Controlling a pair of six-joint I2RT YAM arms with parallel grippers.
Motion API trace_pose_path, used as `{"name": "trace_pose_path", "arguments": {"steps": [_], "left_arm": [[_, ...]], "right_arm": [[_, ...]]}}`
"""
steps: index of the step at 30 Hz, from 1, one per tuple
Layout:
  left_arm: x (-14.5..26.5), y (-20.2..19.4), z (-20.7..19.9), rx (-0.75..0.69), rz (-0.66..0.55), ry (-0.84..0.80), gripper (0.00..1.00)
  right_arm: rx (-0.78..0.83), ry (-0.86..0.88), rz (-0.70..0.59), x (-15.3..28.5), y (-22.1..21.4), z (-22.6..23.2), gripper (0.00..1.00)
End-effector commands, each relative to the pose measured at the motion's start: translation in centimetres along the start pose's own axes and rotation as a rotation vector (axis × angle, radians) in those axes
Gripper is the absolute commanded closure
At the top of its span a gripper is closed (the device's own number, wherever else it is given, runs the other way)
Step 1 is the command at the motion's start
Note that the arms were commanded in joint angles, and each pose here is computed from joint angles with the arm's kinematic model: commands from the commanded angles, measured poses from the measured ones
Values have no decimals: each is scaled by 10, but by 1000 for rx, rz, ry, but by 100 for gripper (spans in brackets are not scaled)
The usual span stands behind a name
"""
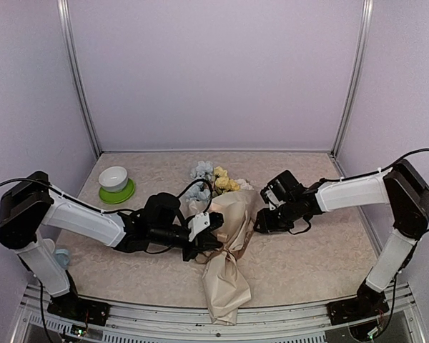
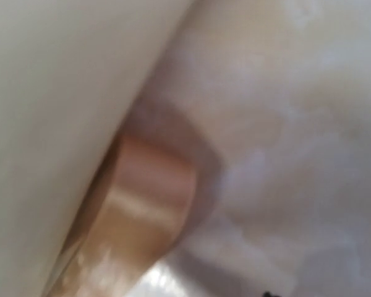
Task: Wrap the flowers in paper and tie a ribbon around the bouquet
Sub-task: Pick up the right side of the half-tied ribbon from the center of the board, then place the right side of the half-tied ribbon on the folded bouquet.
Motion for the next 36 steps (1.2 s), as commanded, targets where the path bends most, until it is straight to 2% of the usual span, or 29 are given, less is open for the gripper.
{"name": "trace_pose_path", "arguments": {"steps": [1,5,8,12,15,20,25,28,31,33,36], "left_arm": [[6,10,2,-10,-36,27,100],[4,7,1,-9,-29,23,100],[4,8,1,-7,-30,22,100],[6,10,1,-14,-31,26,100],[7,10,2,-14,-28,29,100],[8,12,2,-17,-31,38,100],[7,10,-1,-57,2,84,100],[6,10,-12,-142,37,119,100],[3,10,-17,-144,43,106,100],[4,10,-18,-140,41,105,100],[7,11,-21,-141,27,123,100]], "right_arm": [[-58,-8,-19,-8,13,4,50],[-74,41,2,-24,11,8,51],[-70,115,29,-34,9,17,57],[-70,177,41,-33,5,22,76],[-70,176,26,-28,7,22,100],[-52,77,5,0,4,9,100],[108,71,0,53,-10,13,100],[281,231,18,89,-27,42,100],[431,559,18,137,-45,89,100],[488,744,-4,163,-49,113,100],[497,893,-117,185,-33,140,100]]}}
Point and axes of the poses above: each gripper's point midway between its finger pads, its own x axis back along the fingers, its own z axis along the line the jaws close on, y = z × x, the point moved 6 cm from there along x, back along the fingers, and after that the axes turned 12 degrees about -x, right-handed, at the moved point
